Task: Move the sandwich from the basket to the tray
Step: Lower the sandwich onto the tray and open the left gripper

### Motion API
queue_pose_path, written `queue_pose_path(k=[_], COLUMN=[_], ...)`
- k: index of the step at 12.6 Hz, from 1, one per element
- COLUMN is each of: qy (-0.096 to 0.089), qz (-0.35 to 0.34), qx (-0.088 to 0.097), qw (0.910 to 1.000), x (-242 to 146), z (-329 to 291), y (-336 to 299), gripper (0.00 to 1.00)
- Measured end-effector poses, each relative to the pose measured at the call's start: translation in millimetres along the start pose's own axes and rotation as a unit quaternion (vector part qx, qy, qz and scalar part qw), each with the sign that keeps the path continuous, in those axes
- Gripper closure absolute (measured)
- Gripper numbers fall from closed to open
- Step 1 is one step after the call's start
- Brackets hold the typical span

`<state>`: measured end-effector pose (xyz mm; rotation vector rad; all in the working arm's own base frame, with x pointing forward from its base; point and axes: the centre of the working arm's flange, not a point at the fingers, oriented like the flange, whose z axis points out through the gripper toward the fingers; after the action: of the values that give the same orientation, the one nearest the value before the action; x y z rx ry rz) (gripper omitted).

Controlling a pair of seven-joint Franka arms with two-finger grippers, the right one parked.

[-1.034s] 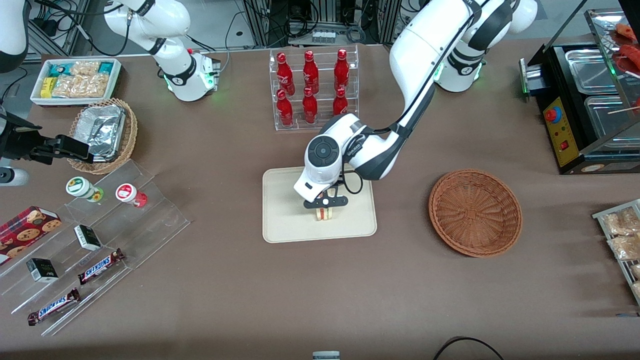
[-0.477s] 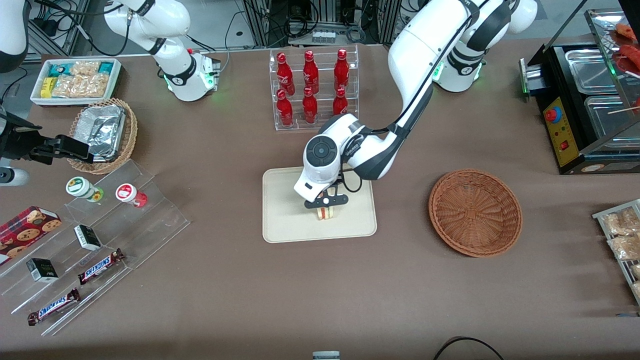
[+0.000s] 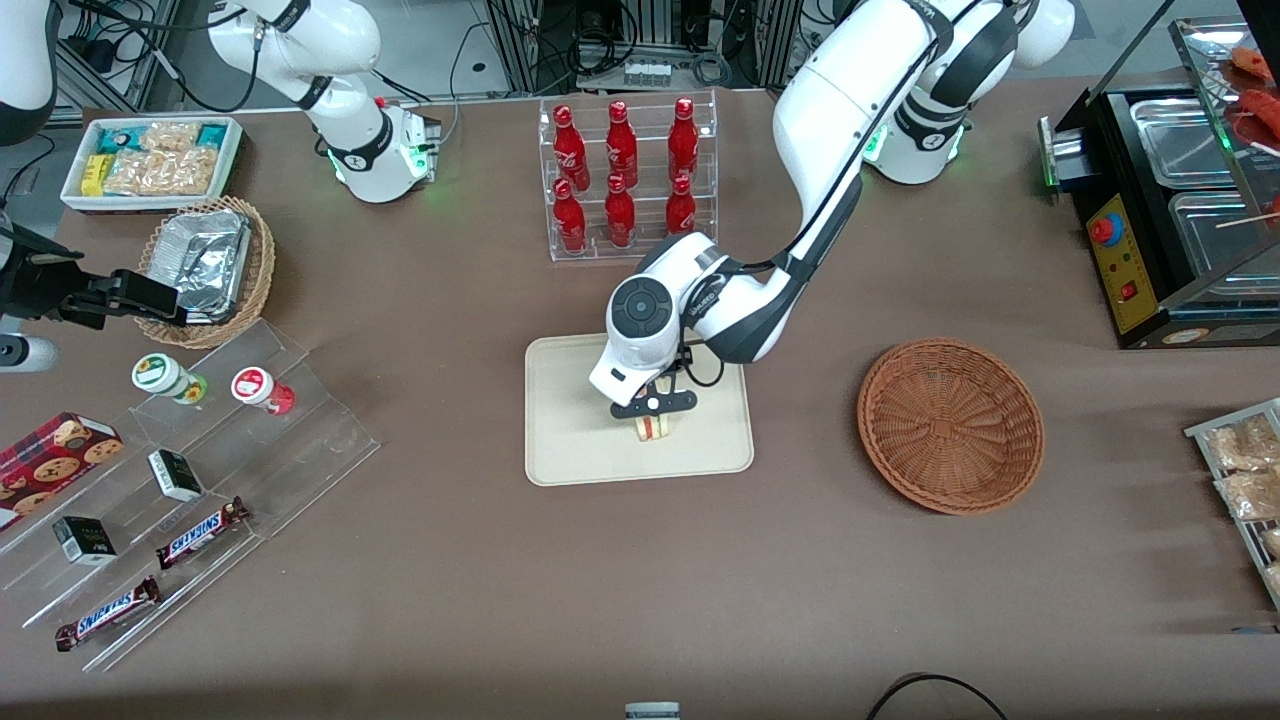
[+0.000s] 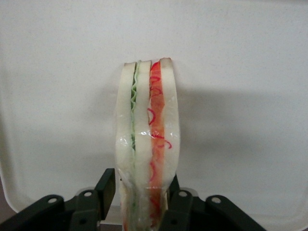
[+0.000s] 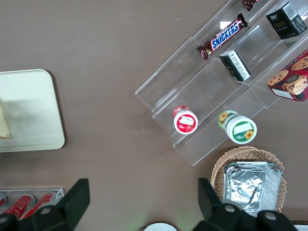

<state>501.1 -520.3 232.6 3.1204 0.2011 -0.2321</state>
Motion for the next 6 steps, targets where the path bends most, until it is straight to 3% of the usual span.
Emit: queue_pose_path(k=[4,6], qy=[0.01,0.014], qz=[-0.003,-0.003], qx=[-0.011,-0.013], qw=[0.9999,0.9998], x=[6,8], z=[-18,-46], y=[3,5], gripper=[0.01,0.0])
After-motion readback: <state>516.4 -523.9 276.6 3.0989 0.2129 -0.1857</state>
